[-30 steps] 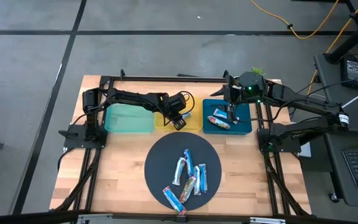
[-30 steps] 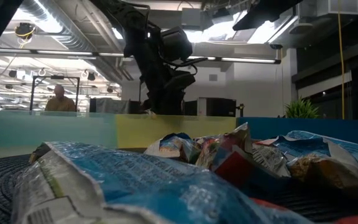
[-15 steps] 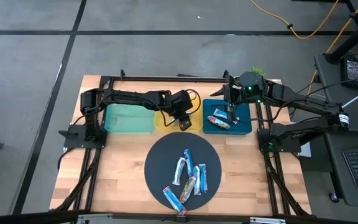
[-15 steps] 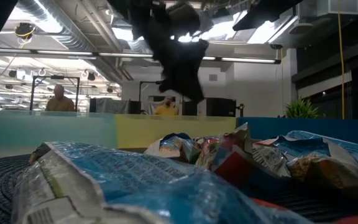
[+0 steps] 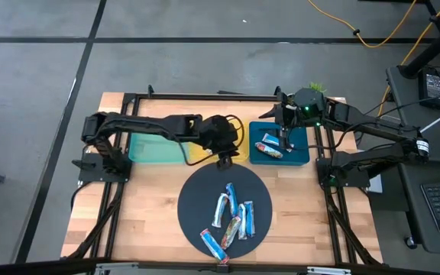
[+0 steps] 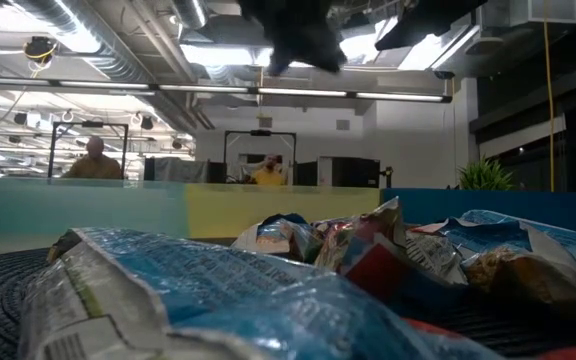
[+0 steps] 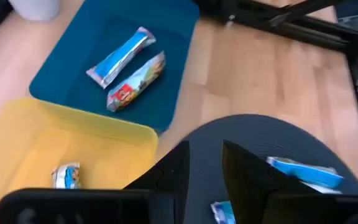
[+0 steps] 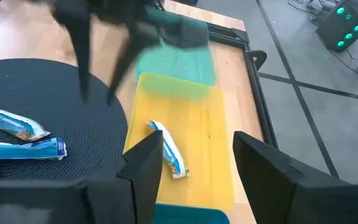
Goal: Pick and place Granola Bars by type
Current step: Put the orange granola bar into the yellow bin
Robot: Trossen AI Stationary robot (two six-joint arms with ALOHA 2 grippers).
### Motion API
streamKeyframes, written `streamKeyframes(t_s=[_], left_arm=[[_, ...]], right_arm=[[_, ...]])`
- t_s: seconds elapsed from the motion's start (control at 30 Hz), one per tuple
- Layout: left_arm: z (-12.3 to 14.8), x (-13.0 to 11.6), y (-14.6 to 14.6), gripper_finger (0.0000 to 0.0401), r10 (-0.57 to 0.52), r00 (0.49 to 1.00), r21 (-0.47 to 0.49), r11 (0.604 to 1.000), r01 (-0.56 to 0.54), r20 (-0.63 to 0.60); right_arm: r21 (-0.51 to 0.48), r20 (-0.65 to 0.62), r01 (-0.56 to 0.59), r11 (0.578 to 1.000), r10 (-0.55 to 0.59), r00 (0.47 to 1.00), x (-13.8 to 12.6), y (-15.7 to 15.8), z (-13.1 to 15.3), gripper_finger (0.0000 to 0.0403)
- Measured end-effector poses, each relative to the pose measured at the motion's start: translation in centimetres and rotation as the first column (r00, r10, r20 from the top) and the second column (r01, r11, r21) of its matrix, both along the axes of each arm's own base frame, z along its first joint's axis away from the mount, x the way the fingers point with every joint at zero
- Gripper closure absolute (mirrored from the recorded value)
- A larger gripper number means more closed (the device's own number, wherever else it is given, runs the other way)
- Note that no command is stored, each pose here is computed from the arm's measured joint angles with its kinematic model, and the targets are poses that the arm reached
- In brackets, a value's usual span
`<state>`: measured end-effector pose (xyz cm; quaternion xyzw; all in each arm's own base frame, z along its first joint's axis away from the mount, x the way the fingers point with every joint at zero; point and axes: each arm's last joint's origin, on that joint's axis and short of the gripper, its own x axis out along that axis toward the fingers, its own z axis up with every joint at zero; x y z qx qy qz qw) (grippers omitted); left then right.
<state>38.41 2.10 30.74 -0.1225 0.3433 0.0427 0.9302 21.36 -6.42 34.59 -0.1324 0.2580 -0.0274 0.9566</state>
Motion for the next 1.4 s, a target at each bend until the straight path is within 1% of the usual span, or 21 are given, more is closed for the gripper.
streamKeyframes(t_s=[0.17, 0.33, 0.47, 0.57, 0.7, 0.8, 0.93, 1.0, 1.07, 1.13, 1.2, 1.33, 1.4], left_arm=[[2.3, -1.8, -2.9, 0.0315, -0.05, 0.998, 0.027, 0.998, 0.05, 0.028], [3.2, -3.3, -6.5, 0.0315, -0.14, 0.99, 0.037, 0.989, 0.14, 0.01], [2.9, -4.3, -9.8, 0.0315, -0.229, 0.973, 0.031, 0.973, 0.231, -0.037], [2.2, -4.9, -11.8, 0.0315, -0.27, 0.961, 0.014, 0.962, 0.271, -0.066], [0.8, -5.6, -14.0, 0.0315, -0.273, 0.957, 0.05, 0.959, 0.278, -0.096], [-0.6, -6.0, -15.1, 0.0315, -0.237, 0.966, 0.036, 0.97, 0.241, -0.105], [-1.9, -6.3, -15.9, 0.0315, -0.162, 0.983, -0.054, 0.986, 0.158, -0.085], [-2.6, -6.5, -16.1, 0.0315, -0.101, 0.991, -0.081, 0.992, 0.093, -0.09], [-3.1, -6.5, -16.2, 0.0315, -0.015, 0.997, -0.111, 0.994, 0.007, -0.072], [-3.7, -6.6, -16.0, 0.0314, 0.065, 0.994, -0.131, 0.989, -0.076, -0.084], [-4.2, -6.4, -15.9, 0.0309, 0.115, 0.988, -0.155, 0.979, -0.13, -0.103], [-5.7, -5.4, -15.9, 0.0279, 0.157, 0.976, -0.216, 0.958, -0.188, -0.152], [-6.8, -4.9, -15.9, 0.0257, 0.18, 0.966, -0.225, 0.949, -0.22, -0.184]], right_arm=[[0.001, 0.0, 0.001, 1.0, -0.001, 1.0, 0.0, 0.0, 0.0, 0.0205], [0.002, -0.001, 0.001, 1.0, -0.001, 1.0, 0.0, 0.0, 0.0, 0.0205], [0.006, -0.014, 0.002, 1.0, -0.002, 1.0, -0.1, 0.0, -0.1, 0.0205], [0.01, -0.031, 0.003, 1.0, -0.003, 1.0, -0.2, 0.0, -0.3, 0.0205], [0.036, -0.046, 0.017, 0.999, -0.015, 0.999, -0.2, 0.1, -0.4, 0.0205], [0.06, -0.043, 0.031, 0.998, -0.029, 0.999, -0.2, 0.1, -0.4, 0.0205], [0.062, -0.046, 0.032, 0.998, -0.029, 0.999, -0.3, 0.1, -0.4, 0.0205], [0.061, -0.046, 0.031, 0.998, -0.028, 0.999, -0.3, 0.1, -0.4, 0.0205], [0.061, -0.046, 0.031, 0.998, -0.028, 0.999, -0.3, 0.1, -0.4, 0.0205], [0.06, -0.05, 0.029, 0.998, -0.026, 0.998, -0.3, 0.1, -0.5, 0.0205], [0.06, -0.058, 0.028, 0.998, -0.024, 0.998, -0.3, 0.1, -0.5, 0.0205], [0.05, -0.09, 0.015, 0.999, -0.011, 0.996, -0.5, 0.2, -0.8, 0.0205], [0.037, -0.123, 0.0, 0.999, 0.005, 0.992, -0.6, 0.2, -1.0, 0.0205]])
